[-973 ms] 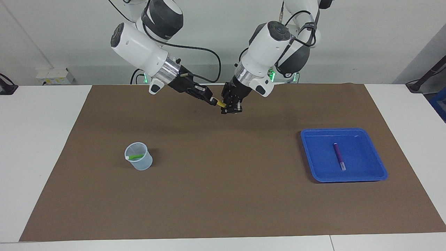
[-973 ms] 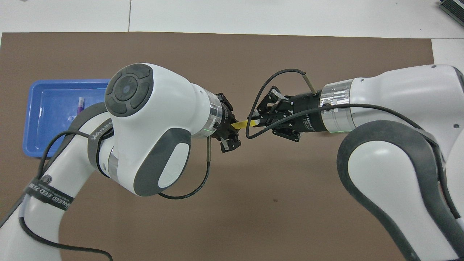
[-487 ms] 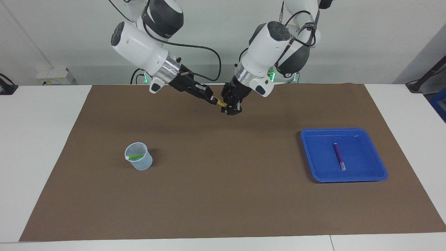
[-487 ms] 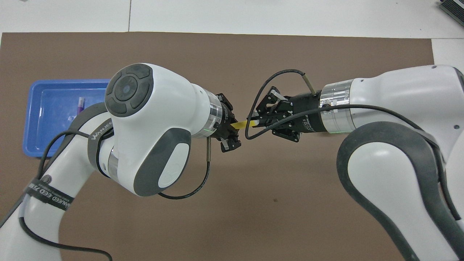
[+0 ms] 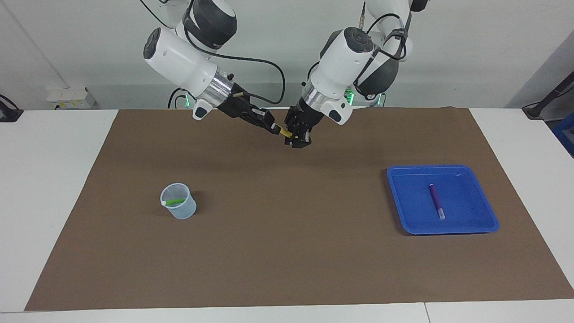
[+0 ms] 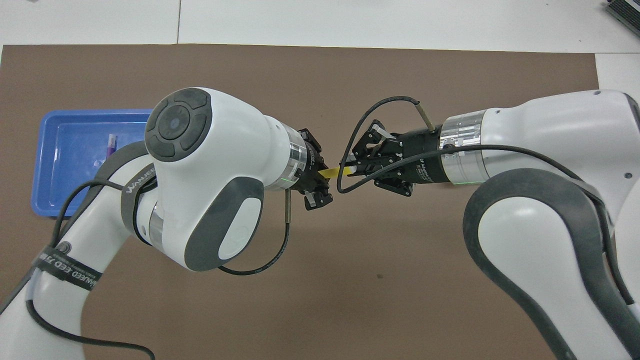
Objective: Right arm passes pens to left for tray arrangement
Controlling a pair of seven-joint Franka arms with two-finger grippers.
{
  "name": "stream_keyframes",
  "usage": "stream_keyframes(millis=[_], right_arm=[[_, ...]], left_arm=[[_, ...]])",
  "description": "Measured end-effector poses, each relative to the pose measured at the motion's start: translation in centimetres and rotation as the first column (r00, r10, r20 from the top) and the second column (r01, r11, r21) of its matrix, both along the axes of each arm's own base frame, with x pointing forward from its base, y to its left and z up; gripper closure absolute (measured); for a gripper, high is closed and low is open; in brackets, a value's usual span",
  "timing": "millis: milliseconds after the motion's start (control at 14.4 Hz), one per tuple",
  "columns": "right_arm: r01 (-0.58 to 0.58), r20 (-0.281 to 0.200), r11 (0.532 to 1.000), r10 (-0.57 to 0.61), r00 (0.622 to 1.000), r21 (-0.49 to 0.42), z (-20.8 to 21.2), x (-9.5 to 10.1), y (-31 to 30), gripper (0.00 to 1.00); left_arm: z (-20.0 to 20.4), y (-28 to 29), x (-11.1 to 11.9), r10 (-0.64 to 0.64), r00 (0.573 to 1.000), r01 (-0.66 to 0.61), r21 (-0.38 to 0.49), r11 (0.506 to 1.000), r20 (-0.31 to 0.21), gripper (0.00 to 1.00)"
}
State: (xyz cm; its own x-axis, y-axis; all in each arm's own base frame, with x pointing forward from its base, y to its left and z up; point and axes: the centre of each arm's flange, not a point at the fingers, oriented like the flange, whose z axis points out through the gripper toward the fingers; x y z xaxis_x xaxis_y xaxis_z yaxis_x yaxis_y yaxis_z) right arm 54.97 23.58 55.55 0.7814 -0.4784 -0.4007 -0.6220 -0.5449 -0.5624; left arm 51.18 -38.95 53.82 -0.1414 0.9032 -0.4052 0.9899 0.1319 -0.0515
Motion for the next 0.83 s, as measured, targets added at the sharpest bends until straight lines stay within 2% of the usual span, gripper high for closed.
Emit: stream_keyframes(millis=[278, 834], right_arm=[[0.000, 0.000, 1.000, 0.000, 1.000, 0.000, 0.0, 0.0, 0.0, 0.82], [-0.003, 0.011, 1.000, 0.003, 1.000, 0.010, 0.7, -0.1, 0.3, 0.82]], left_arm=[[0.0, 0.0, 0.0, -0.004, 1.000, 0.004, 0.002, 1.000, 0.004, 0.91], [1.2, 0.3, -0.5, -0.052, 0.998, 0.051, 0.022, 0.998, 0.048, 0.91]])
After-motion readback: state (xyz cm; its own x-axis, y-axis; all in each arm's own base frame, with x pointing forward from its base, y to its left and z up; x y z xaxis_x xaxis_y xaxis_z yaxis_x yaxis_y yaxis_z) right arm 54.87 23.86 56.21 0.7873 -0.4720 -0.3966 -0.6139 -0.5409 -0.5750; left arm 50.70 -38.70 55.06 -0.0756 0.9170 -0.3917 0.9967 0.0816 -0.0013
